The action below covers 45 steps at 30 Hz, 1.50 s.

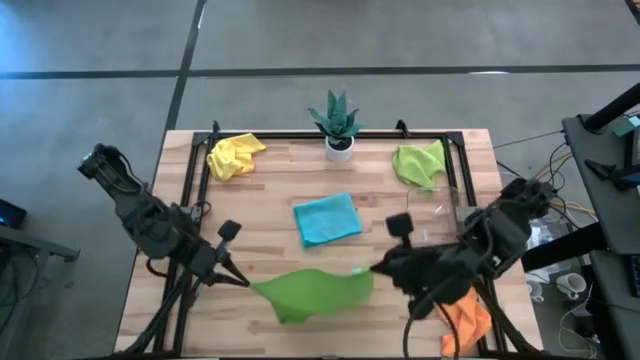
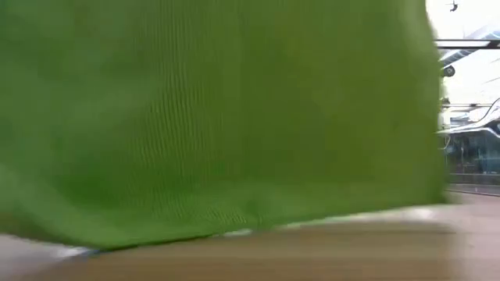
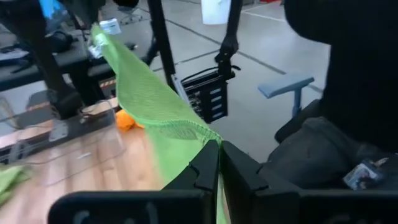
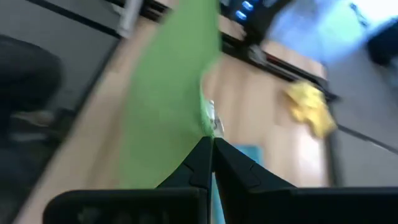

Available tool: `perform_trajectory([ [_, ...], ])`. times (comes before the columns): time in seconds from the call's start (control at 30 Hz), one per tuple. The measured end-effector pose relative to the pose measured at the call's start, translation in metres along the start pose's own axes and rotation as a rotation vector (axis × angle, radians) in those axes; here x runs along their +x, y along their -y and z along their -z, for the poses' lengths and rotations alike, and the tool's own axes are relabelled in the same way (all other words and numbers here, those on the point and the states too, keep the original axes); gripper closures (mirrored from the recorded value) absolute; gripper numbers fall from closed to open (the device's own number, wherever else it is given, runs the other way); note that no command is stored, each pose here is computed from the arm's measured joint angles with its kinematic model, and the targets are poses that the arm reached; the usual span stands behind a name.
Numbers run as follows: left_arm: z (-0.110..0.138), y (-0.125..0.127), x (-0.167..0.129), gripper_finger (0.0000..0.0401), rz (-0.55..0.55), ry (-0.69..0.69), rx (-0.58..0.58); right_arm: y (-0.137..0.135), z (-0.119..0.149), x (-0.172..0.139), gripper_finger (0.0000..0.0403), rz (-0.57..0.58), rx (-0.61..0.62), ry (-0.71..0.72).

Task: Fold microfiber towels
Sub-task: Fold the green towel on the table

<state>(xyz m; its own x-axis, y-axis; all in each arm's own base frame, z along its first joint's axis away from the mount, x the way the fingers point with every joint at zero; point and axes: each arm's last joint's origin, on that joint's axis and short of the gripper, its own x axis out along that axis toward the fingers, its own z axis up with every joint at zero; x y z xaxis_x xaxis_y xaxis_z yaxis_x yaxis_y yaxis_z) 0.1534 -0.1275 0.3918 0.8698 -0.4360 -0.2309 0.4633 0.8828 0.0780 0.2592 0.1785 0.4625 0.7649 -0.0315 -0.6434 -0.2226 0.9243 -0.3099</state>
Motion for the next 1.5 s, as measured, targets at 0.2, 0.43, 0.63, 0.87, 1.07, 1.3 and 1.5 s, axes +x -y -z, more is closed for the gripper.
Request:
perform_trajectory([
  [0.2,0.005,-0.015,-0.02,0.0401,-0.21,-0.093,0.031,0.045,0.021,0.025,0.0394,0.166,0.049,-0.235],
  [0.43,0.07,-0.039,-0.01,0.0401,-0.389,-0.249,-0.079,0.087,0.072,0.101,0.0394,0.284,0.1,-0.553],
  [0.63,0.146,-0.06,-0.002,0.0401,-0.528,-0.411,-0.159,0.101,0.125,0.173,0.0394,0.301,0.069,-0.617],
  [0.87,0.161,-0.065,-0.006,0.0401,-0.498,-0.393,-0.215,0.097,0.154,0.207,0.0394,0.301,0.021,-0.561],
  [1.07,0.154,-0.058,-0.004,0.0401,-0.313,-0.369,-0.261,0.068,0.157,0.201,0.0394,0.146,0.08,-0.612],
  [1.3,0.172,-0.05,0.032,0.0401,-0.178,-0.383,-0.275,0.015,0.166,0.198,0.0394,0.001,0.075,-0.64],
  [1.5,0.186,-0.042,0.071,0.0401,-0.053,-0.384,-0.286,-0.02,0.164,0.193,0.0394,-0.05,0.089,-0.587],
])
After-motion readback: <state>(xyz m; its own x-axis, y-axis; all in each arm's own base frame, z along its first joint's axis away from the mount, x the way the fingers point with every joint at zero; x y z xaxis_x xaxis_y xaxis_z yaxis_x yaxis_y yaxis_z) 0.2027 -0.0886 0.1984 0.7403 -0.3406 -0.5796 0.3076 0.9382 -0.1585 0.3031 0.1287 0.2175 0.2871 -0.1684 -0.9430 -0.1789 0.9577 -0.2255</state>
